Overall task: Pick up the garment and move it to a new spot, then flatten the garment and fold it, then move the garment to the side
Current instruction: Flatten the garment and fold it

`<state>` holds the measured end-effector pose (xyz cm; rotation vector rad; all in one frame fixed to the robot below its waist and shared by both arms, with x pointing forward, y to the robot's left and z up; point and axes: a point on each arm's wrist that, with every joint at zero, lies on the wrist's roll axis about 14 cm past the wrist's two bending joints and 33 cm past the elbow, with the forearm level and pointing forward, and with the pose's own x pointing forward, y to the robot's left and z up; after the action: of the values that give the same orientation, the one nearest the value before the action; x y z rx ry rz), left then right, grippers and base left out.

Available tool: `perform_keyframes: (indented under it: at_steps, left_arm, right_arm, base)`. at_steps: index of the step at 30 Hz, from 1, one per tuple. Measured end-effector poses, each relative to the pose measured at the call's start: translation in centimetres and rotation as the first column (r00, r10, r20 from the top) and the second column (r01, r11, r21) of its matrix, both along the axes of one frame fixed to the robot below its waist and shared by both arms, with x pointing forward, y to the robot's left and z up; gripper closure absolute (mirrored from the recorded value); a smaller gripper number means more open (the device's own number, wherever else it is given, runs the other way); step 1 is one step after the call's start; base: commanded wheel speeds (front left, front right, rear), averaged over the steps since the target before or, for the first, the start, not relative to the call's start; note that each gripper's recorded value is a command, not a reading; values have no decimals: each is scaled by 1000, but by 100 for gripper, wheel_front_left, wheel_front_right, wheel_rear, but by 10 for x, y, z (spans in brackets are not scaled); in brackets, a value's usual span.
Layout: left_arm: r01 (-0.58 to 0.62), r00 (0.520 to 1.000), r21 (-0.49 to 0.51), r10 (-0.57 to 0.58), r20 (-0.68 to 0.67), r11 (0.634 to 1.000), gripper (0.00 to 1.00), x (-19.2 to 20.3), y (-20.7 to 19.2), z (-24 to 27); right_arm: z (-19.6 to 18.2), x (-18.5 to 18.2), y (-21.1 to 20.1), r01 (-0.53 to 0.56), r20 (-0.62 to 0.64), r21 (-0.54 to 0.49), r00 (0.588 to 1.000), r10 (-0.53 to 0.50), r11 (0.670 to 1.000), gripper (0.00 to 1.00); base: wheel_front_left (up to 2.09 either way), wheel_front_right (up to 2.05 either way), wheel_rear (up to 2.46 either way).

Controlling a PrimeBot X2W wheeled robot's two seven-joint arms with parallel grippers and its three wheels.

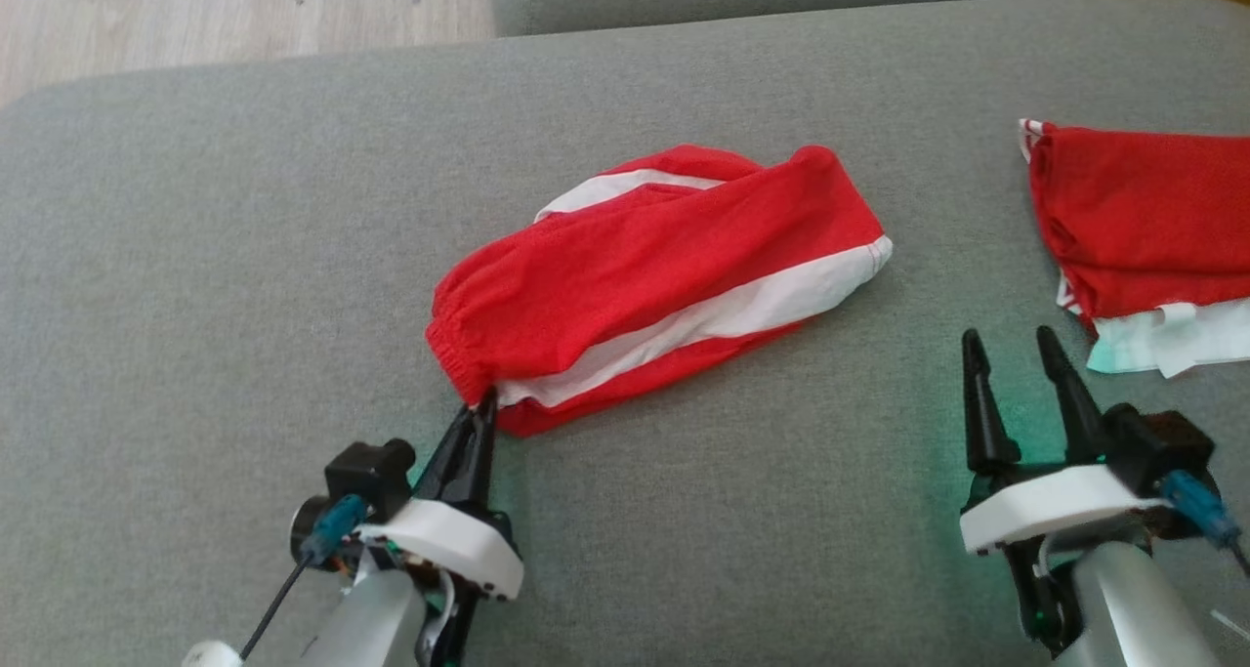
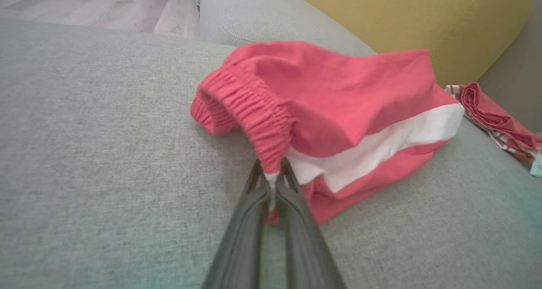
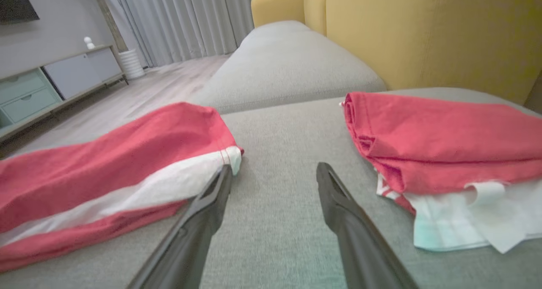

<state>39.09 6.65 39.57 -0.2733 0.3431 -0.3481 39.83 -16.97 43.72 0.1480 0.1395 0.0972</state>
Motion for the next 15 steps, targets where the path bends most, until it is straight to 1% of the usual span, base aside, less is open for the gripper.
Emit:
perform_keyframes:
  at_steps: [4,7,9,10,11,15]
  left_arm:
    - [4,1000,-13,-4,5,1000,100,1,-2,2]
    - [-2,1000,-15,2,22,1000,100,4,0,7]
    - [-3,1000,-16,4,30,1000,100,5,1,9]
    - [1,1000,-14,0,29,1000,100,4,1,9]
    - [-2,1000,-10,2,25,1000,100,1,3,7]
    - [-4,1000,-8,4,17,1000,100,-2,4,5]
  right_arm:
    - [-14,5,8,-43,-44,-16,998,42,999,0]
    - [-8,26,21,-95,-40,-25,995,94,995,0]
    - [-4,42,27,-111,-41,-2,993,111,994,0]
    - [-5,47,31,-131,-54,-6,990,130,991,0]
    - [-10,56,36,-170,-84,-31,982,167,985,0]
    - [-30,61,44,-223,-174,-37,961,214,974,0]
  base:
    - [0,0,0]
    - [0,0,0]
    - [0,0,0]
    - [0,0,0]
    - [0,0,0]
    - [0,0,0]
